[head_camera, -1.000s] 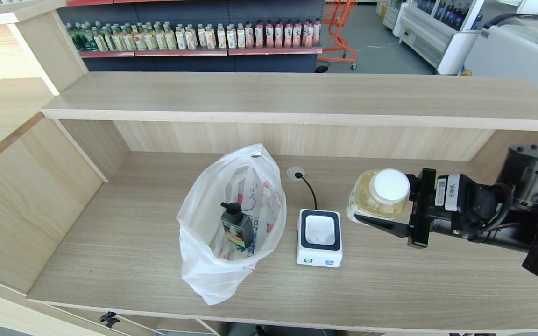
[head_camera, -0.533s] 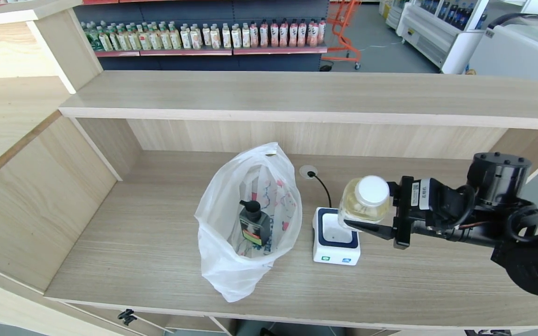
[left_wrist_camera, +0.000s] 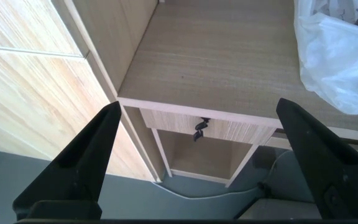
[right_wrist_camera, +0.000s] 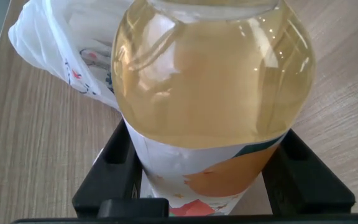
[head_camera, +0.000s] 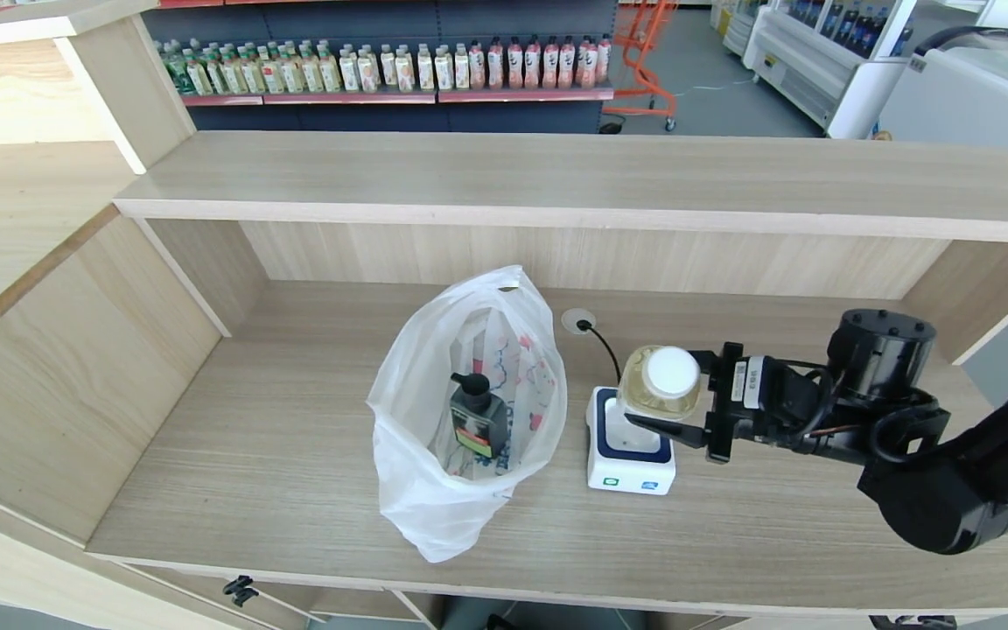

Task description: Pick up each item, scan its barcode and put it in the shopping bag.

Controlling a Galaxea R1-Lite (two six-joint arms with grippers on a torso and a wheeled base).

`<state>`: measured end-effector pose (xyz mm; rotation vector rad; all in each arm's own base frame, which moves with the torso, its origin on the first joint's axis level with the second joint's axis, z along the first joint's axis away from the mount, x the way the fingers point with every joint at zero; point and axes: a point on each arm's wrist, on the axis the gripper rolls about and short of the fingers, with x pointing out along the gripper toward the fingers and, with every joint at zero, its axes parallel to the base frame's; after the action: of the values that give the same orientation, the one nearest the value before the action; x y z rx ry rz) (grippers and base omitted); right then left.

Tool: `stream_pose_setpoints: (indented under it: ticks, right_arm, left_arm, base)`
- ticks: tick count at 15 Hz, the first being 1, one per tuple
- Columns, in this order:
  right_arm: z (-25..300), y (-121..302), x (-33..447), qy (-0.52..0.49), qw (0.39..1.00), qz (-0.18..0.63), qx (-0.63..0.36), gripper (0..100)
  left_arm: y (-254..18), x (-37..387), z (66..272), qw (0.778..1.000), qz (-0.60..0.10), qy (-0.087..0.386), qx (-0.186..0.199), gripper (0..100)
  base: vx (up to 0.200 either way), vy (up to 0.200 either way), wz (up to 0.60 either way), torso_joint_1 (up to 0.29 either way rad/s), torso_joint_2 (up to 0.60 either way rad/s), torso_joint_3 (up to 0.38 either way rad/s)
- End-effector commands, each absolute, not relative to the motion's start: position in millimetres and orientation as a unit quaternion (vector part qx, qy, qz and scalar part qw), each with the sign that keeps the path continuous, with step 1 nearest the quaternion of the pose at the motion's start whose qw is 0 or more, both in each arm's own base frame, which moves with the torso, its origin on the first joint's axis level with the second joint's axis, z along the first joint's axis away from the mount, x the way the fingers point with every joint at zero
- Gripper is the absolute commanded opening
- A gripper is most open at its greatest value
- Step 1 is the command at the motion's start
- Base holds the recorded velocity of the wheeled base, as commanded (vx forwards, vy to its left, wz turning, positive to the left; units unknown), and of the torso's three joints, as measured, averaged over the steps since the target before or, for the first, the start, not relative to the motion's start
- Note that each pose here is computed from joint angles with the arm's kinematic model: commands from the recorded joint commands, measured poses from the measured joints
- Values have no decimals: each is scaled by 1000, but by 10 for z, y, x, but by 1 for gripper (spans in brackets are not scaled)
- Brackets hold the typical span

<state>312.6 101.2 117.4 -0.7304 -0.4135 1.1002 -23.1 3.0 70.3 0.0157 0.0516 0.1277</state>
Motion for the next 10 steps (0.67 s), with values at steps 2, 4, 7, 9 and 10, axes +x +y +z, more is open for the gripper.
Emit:
stream_pose_setpoints:
  ticks: [2, 4, 7, 9, 10]
  right_arm:
    - [1045, 1044, 3217, -180, 770, 513, -334, 0]
    - [1044, 1066, 3300, -186, 769, 511, -335, 0]
    - [1011, 1083, 3383, -191, 768, 508, -340, 0]
    - [1001, 1080, 3394, -193, 767, 506, -345, 0]
    - [989, 1081, 3397, -194, 765, 505, -349, 0]
  left_arm:
    - [30, -230, 703, 998, 64, 26, 8, 100]
    - [30, -230, 703, 998, 64, 26, 8, 100]
    - [30, -230, 703, 998, 64, 26, 8, 100]
    - [30, -230, 703, 998, 64, 26, 8, 100]
    - [30, -230, 703, 998, 64, 26, 8, 100]
  base:
    - [0, 0, 0, 0, 0, 0]
    - [0, 0, 0, 0, 0, 0]
    - [0, 0, 0, 0, 0, 0]
    - [0, 0, 0, 0, 0, 0]
    - [0, 0, 0, 0, 0, 0]
